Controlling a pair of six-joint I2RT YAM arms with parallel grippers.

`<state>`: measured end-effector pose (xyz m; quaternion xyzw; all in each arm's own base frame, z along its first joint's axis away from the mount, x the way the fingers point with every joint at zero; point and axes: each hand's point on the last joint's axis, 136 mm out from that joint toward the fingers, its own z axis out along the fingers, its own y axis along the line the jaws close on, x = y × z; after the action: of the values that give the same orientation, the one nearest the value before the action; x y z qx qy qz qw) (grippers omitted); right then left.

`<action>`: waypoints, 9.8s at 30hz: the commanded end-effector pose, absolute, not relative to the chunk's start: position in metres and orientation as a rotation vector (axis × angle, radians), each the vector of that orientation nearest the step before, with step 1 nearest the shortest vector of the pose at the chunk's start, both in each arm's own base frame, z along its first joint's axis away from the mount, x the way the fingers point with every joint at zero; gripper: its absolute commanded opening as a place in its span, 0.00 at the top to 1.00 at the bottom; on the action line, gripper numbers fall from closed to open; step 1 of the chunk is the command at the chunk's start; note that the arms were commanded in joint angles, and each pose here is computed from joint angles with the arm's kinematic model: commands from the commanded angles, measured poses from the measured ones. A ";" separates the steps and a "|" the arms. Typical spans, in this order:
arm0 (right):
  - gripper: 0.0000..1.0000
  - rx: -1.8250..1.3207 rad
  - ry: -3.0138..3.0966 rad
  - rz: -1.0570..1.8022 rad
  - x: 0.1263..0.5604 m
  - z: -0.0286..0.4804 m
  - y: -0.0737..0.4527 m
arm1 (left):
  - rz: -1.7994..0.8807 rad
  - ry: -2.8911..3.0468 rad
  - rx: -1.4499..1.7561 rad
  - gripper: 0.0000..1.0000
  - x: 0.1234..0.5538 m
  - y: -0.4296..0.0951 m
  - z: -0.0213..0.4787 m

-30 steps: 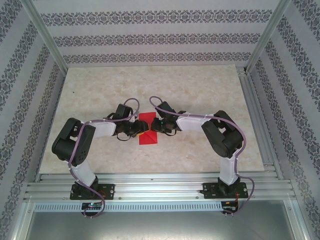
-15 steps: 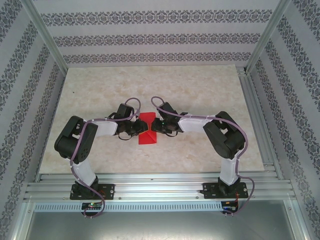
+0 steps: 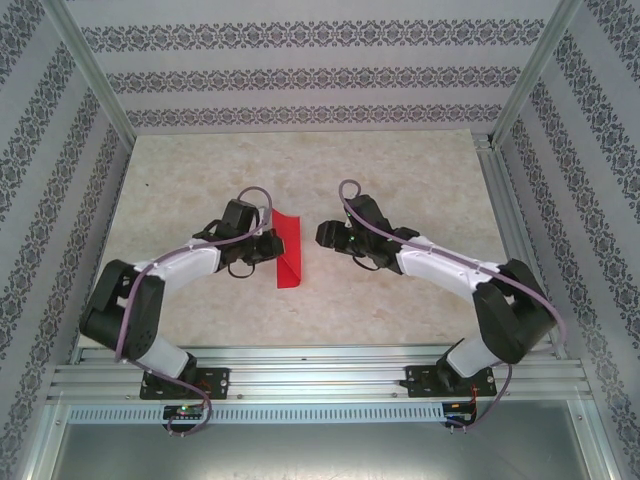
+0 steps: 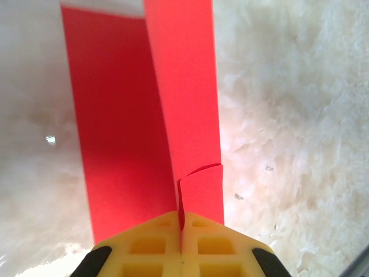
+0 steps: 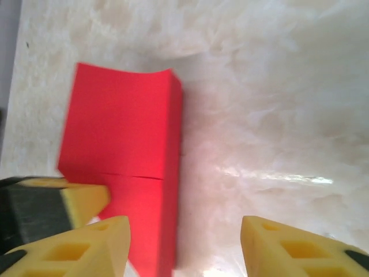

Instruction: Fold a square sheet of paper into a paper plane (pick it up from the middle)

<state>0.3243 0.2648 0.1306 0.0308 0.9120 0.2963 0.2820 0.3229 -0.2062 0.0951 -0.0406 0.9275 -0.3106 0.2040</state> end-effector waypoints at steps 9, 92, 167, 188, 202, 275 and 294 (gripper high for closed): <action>0.05 0.281 2.299 0.518 0.323 0.144 0.169 | -0.069 2.572 0.089 0.94 0.301 -0.124 0.169; 0.36 0.553 2.605 1.088 0.275 0.046 0.372 | -0.649 2.578 -0.309 0.01 0.311 -0.133 0.093; 0.86 0.394 2.657 1.217 0.271 0.049 0.313 | -1.016 2.688 -0.023 0.75 0.329 -0.241 0.029; 1.00 0.265 2.808 1.051 0.241 0.043 0.293 | -0.896 2.652 -0.016 0.73 0.356 -0.237 0.043; 0.86 0.362 2.722 1.043 0.251 0.051 0.286 | -0.818 2.739 -0.027 0.78 0.347 -0.228 0.014; 0.96 0.251 2.646 1.188 0.296 0.021 0.359 | -0.744 2.747 -0.046 0.82 0.351 -0.220 0.015; 0.96 0.298 2.640 1.135 0.299 0.015 0.348 | -0.747 2.746 -0.047 0.82 0.350 -0.220 0.015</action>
<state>0.2942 0.3547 0.0206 0.0910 0.9053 0.3999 0.1109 0.3579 -0.2185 0.0216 -0.0265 0.9493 -0.2668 0.1642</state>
